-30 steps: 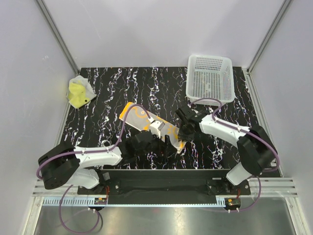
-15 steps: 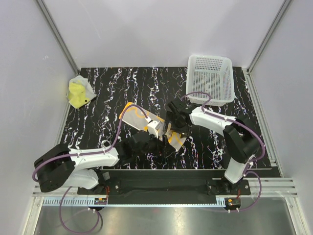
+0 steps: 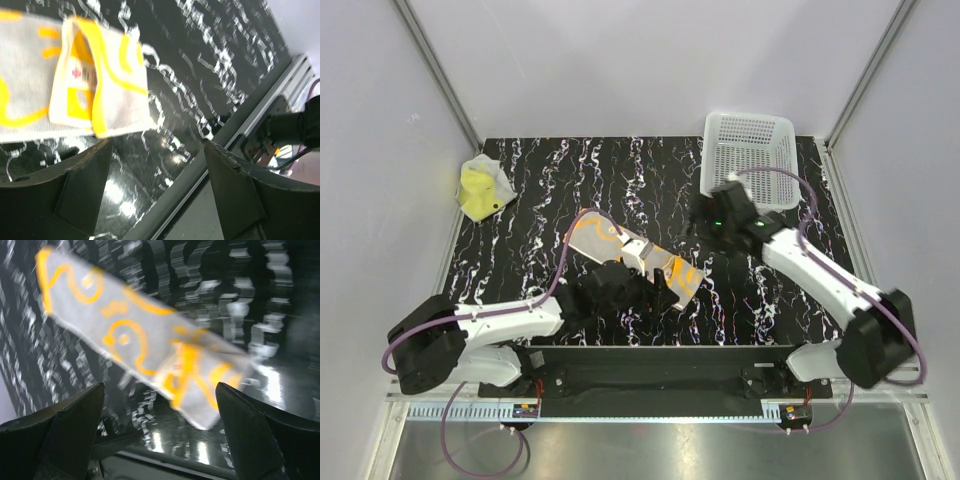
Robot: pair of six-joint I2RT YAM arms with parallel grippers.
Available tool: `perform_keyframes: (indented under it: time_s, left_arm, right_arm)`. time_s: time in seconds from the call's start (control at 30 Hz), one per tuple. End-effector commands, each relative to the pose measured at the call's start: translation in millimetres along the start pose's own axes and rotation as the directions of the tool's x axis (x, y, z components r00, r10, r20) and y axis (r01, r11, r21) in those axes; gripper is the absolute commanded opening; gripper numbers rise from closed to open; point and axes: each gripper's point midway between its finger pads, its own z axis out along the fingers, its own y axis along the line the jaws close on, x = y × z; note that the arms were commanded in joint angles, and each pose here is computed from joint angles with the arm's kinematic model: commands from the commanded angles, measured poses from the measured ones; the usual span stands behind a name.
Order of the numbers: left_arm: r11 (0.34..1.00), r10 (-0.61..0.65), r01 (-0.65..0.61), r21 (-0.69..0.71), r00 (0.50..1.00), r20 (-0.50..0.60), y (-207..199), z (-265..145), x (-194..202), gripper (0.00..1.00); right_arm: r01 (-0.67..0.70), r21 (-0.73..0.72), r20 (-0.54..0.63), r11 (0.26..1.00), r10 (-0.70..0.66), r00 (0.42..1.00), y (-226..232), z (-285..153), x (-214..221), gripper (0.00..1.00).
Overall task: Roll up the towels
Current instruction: Fold the towel, then roll the towel
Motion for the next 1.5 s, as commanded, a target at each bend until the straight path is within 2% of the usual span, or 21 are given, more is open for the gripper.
perform_keyframes:
  time_s: [0.0,0.03,0.07,0.13,0.2,0.23,0.27,0.37,0.43,0.6,0.77,0.9,1.0,1.1,1.13,1.23,1.27,1.33,1.37,1.47]
  left_arm:
    - [0.999,0.031,-0.031,0.007,0.995,0.09,-13.1,4.1,-40.1,0.8]
    - [0.999,0.034,-0.036,0.014,0.995,0.095,-16.3,6.2,-45.6,0.79]
    - [0.999,0.032,-0.033,0.011,0.995,0.097,-14.6,8.3,-48.8,0.79]
    - [0.999,0.035,-0.037,0.028,0.995,0.089,-18.1,16.8,-52.8,0.73]
    - [0.999,0.035,-0.035,0.007,0.997,0.074,-10.3,27.2,-53.5,0.67]
    - [0.999,0.037,-0.039,0.027,0.997,0.065,-13.7,30.8,-54.9,0.65]
    - [0.999,0.034,-0.036,0.03,0.996,0.078,-15.1,35.1,-65.2,0.64]
    - [0.998,0.043,-0.046,0.039,0.997,0.061,-17.4,53.6,-74.1,0.63]
    - [0.999,0.051,-0.051,0.015,0.999,0.008,-10.0,68.6,-64.0,0.63]
    - [0.998,0.043,-0.044,-0.035,0.998,-0.047,3.4,94.6,-55.2,0.64]
    - [0.991,-0.003,-0.014,-0.135,0.993,-0.121,36.1,102.6,-31.6,0.64]
    - [0.982,-0.05,0.018,-0.19,0.984,-0.169,61.7,104.7,-5.9,0.64]
    - [0.981,-0.082,0.046,-0.191,0.979,-0.186,70.9,105.3,8.5,0.64]
    - [0.981,-0.094,0.058,-0.185,0.977,-0.193,73.6,107.2,13.8,0.64]
    - [0.981,-0.097,0.062,-0.183,0.977,-0.19,74.1,107.7,13.0,0.64]
    - [0.982,-0.103,0.068,-0.176,0.975,-0.197,74.9,109.3,15.1,0.64]
    - [0.983,-0.104,0.069,-0.173,0.974,-0.201,74.7,109.7,16.2,0.64]
    - [0.984,-0.11,0.077,-0.163,0.973,-0.204,73.2,110.9,17.9,0.64]
    - [0.984,-0.115,0.083,-0.158,0.971,-0.208,72.4,112.0,19.2,0.63]
    - [0.986,-0.13,0.102,-0.134,0.965,-0.226,65.0,112.4,26.0,0.62]
  right_arm:
    - [-0.171,0.028,0.02,0.985,0.17,0.985,-56.0,-9.0,4.5,1.0]
    - [-0.19,0.062,-0.002,0.98,0.191,0.982,-77.6,-3.8,25.7,1.0]
    - [-0.199,0.014,0.035,0.98,0.199,0.979,-75.0,-12.8,23.6,0.99]
    - [-0.239,0.003,-0.019,0.971,0.239,0.971,-86.8,-10.9,51.6,0.94]
    - [-0.271,-0.074,-0.022,0.96,0.27,0.963,-80.8,-14.8,57.8,0.92]
    - [-0.284,-0.058,-0.04,0.957,0.282,0.959,-91.2,-9.7,71.2,0.9]
    - [-0.286,-0.105,-0.04,0.952,0.284,0.958,-85.0,-10.4,70.7,0.88]
    - [-0.31,-0.117,-0.079,0.944,0.302,0.95,-88.4,-0.1,84.8,0.86]
    - [-0.313,-0.112,-0.096,0.943,0.304,0.948,-89.9,6.0,89.4,0.86]
    - [-0.316,-0.133,-0.117,0.939,0.301,0.946,-86.0,21.4,91.2,0.86]
    - [-0.32,-0.146,-0.126,0.936,0.303,0.945,-81.3,32.6,88.9,0.84]
    - [-0.317,-0.161,-0.142,0.935,0.296,0.944,-78.1,42.5,90.7,0.78]
    - [-0.326,-0.166,-0.164,0.931,0.3,0.94,-78.6,51.1,96.3,0.69]
    - [-0.332,-0.167,-0.182,0.929,0.301,0.936,-78.3,58.1,100.2,0.55]
    - [-0.33,-0.163,-0.187,0.93,0.299,0.936,-79.1,60.1,102.1,0.46]
    - [-0.33,-0.165,-0.182,0.929,0.301,0.936,-79.2,61.3,100.6,0.38]
    - [-0.328,-0.167,-0.182,0.93,0.298,0.937,-78.5,61.2,100.5,0.29]
    - [-0.327,-0.169,-0.178,0.93,0.297,0.938,-77.6,60.1,98.5,0.2]
    - [-0.324,-0.16,-0.178,0.933,0.295,0.939,-78.9,59.7,98.7,0.13]
    - [-0.301,-0.131,-0.163,0.945,0.279,0.947,-81.0,52.3,93.9,0.1]
